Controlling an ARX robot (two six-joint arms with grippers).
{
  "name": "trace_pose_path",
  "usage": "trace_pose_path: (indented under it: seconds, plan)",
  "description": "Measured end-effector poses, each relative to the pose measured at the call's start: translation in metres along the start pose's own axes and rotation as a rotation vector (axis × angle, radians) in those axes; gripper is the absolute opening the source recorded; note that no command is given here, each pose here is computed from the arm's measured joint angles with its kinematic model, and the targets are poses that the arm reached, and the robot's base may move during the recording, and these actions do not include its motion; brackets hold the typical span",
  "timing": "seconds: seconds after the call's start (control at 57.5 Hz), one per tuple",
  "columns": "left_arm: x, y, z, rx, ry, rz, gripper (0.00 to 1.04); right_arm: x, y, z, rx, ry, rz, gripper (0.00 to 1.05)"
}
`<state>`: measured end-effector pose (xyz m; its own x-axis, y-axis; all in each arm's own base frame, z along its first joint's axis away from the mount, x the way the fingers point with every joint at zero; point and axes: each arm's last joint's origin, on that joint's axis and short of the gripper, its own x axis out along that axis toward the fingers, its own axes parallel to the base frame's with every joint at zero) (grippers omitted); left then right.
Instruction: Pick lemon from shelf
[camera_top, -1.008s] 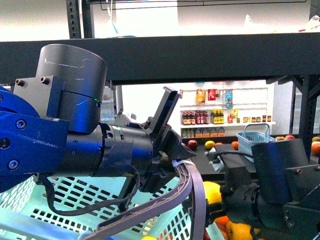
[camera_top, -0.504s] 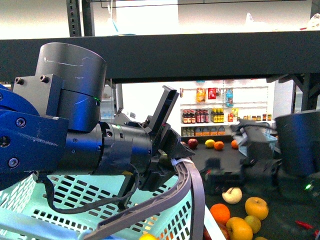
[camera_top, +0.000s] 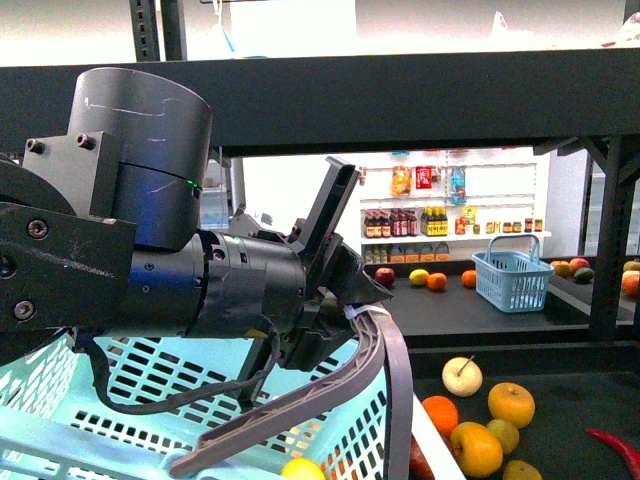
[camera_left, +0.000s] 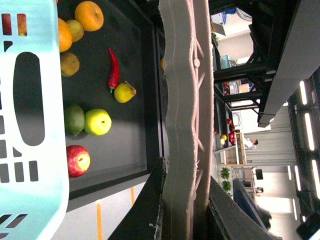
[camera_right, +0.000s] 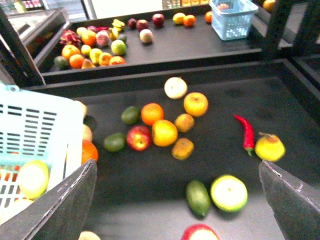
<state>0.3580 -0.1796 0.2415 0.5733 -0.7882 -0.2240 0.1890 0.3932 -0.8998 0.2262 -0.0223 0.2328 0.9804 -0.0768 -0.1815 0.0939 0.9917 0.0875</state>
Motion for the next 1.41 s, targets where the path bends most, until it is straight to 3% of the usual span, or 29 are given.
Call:
trace_pose_path:
  seconds: [0.087, 0.209, 0.383, 0.643, 1.408]
  plan:
    - [0.000, 0.000, 0.000, 0.001, -0.001, 0.001, 0.12, -0.041, -0.006, -0.015, -0.004, -0.009, -0.012, 0.96]
    - [0.000, 0.000, 0.000, 0.002, -0.001, 0.000, 0.12, -0.077, -0.005, -0.030, -0.062, -0.128, 0.088, 0.75]
    - [0.000, 0.000, 0.000, 0.000, 0.000, 0.000, 0.12, -0.104, 0.000, -0.055, -0.082, -0.155, 0.048, 0.45]
    - [0.000, 0.000, 0.000, 0.000, 0.001, 0.000, 0.12, -0.115, 0.006, -0.072, -0.093, -0.149, 0.083, 0.02]
    - [0.000, 0.000, 0.000, 0.000, 0.001, 0.000, 0.12, -0.116, 0.004, -0.088, -0.093, -0.186, 0.085, 0.03]
